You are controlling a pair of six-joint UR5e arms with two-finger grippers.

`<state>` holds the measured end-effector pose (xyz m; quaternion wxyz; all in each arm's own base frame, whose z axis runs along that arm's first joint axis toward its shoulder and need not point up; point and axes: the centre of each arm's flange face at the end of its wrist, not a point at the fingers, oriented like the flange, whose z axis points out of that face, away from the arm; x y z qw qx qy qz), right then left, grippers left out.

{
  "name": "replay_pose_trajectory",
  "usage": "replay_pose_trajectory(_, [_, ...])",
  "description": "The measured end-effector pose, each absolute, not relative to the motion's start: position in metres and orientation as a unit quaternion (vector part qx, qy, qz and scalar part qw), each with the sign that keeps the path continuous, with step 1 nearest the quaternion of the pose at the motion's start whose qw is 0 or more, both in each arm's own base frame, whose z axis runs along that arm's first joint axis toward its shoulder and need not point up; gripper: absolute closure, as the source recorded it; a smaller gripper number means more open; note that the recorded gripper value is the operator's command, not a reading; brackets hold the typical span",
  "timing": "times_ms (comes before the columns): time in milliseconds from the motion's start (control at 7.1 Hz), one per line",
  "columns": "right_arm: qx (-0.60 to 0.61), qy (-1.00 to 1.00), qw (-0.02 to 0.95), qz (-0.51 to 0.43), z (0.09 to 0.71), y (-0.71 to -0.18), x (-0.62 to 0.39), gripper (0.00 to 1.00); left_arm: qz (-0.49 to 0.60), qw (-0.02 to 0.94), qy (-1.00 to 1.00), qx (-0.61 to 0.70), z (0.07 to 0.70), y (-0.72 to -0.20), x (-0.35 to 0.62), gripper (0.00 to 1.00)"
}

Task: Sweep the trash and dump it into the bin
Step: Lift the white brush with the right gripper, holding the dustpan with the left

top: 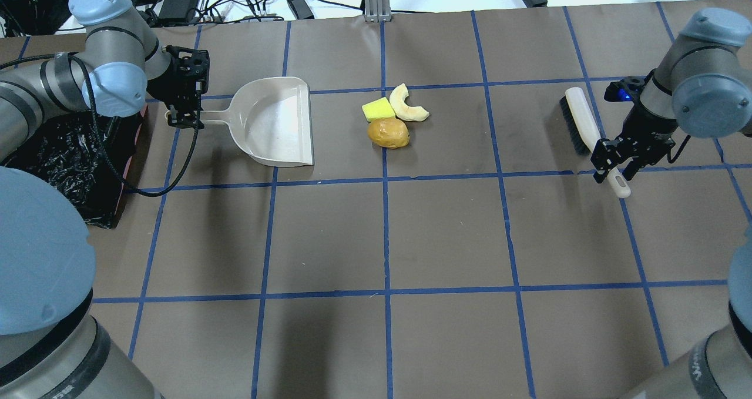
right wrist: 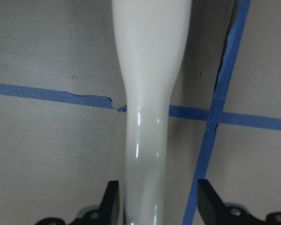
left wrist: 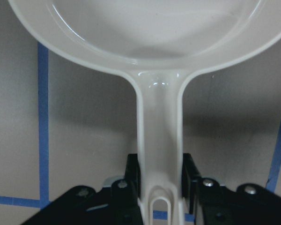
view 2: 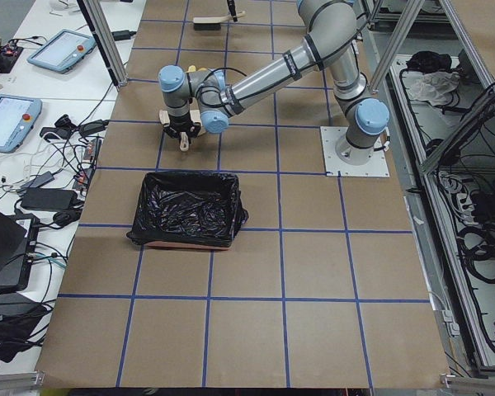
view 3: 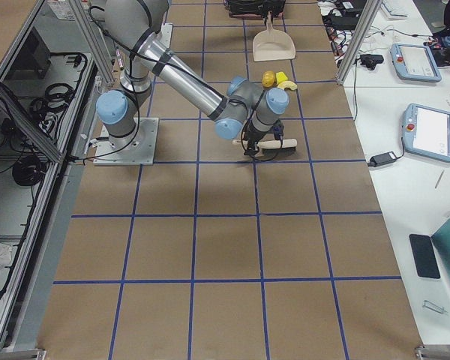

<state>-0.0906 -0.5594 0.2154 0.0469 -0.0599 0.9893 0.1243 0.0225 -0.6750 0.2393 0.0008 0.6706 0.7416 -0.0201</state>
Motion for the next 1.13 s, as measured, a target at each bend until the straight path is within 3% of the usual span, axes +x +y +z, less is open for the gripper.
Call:
replay_pose_trajectory(423, [-0.049, 0.989, 0.05, 0.134, 0.2185, -0.5563, -0.0895, 0.41, -0.02, 0.0, 0.742, 0.671, 0.2387, -0.6747, 0.0224, 0.98])
replay_pose_trajectory(704, [-0.03, 0.989, 0.05, 0.138, 0.2228, -0.5547, -0.0887, 0.7, -0.02, 0.0, 0.742, 0.671, 0.2387, -0.6747, 0.0223, 0.98])
replay_pose_trajectory(845, [-0.027, 0.989, 0.051, 0.137, 0.2231, -0.5549, -0.0883, 0.94, -0.02, 0.0, 0.741, 0.671, 0.2389, -0.6748, 0.0224, 0.98])
replay_pose_trajectory(1127, [-0.026, 0.989, 0.053, 0.136, 0.2225, -0.5562, -0.0882, 1.0, -0.02, 0.0, 0.741, 0.671, 0.2387, -0.6747, 0.0223, 0.98])
